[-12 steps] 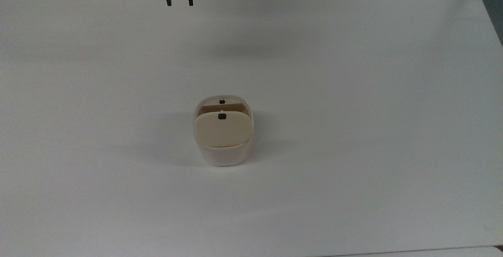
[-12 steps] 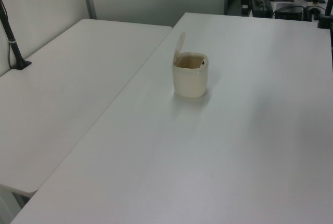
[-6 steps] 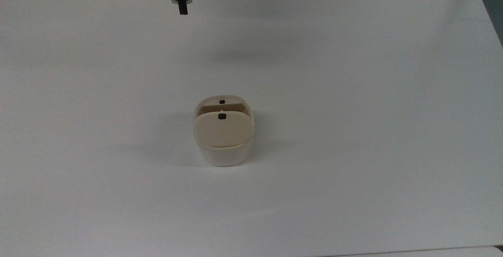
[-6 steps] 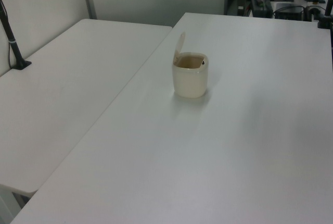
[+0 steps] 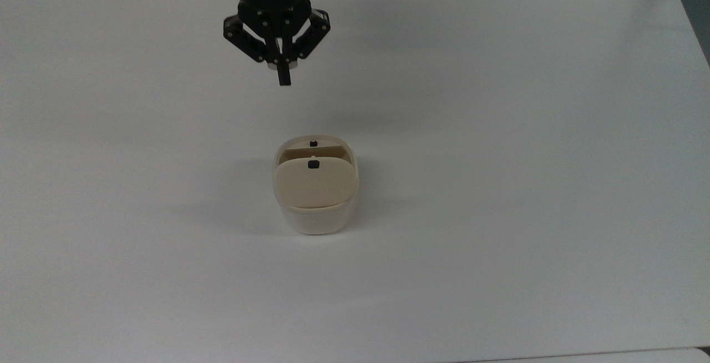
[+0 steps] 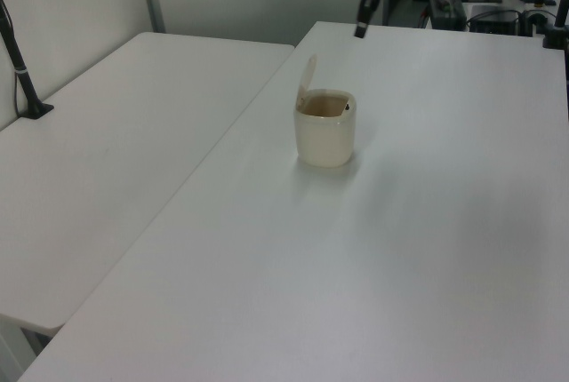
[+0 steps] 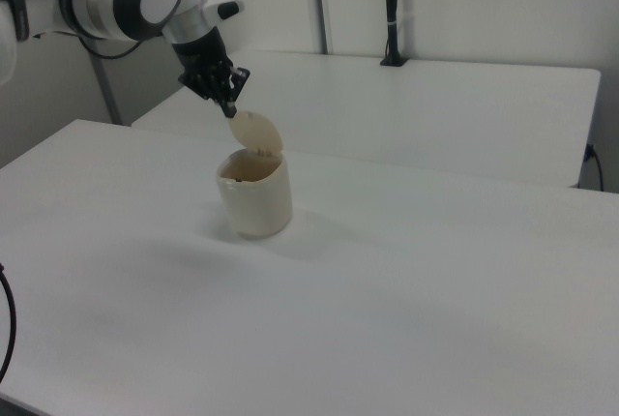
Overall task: Close the trash bin
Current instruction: 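Lower the gripper onto the raised lid of the bin, then push the lid down with the gripper until it shuts on the bin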
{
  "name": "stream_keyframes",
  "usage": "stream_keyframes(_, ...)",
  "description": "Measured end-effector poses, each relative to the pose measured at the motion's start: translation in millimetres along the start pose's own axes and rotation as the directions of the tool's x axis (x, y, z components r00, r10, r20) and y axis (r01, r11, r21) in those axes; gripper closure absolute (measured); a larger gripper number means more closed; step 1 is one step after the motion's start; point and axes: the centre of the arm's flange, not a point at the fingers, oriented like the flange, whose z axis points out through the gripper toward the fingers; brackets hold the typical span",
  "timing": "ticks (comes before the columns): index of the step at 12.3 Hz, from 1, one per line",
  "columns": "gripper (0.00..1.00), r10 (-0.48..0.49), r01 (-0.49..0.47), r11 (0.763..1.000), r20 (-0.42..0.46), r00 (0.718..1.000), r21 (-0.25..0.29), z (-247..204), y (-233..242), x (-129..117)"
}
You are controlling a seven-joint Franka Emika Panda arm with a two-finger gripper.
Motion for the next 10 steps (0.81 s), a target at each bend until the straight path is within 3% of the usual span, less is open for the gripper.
stream_keyframes(4,0.99,0.09,-0.092,0.996,-0.241,0.966,0.003,16.9,-2.7,35.0)
stream_keyframes(10,0.99,0.096,-0.096,0.995,-0.276,0.956,0.016,76.6,-24.4,48.7)
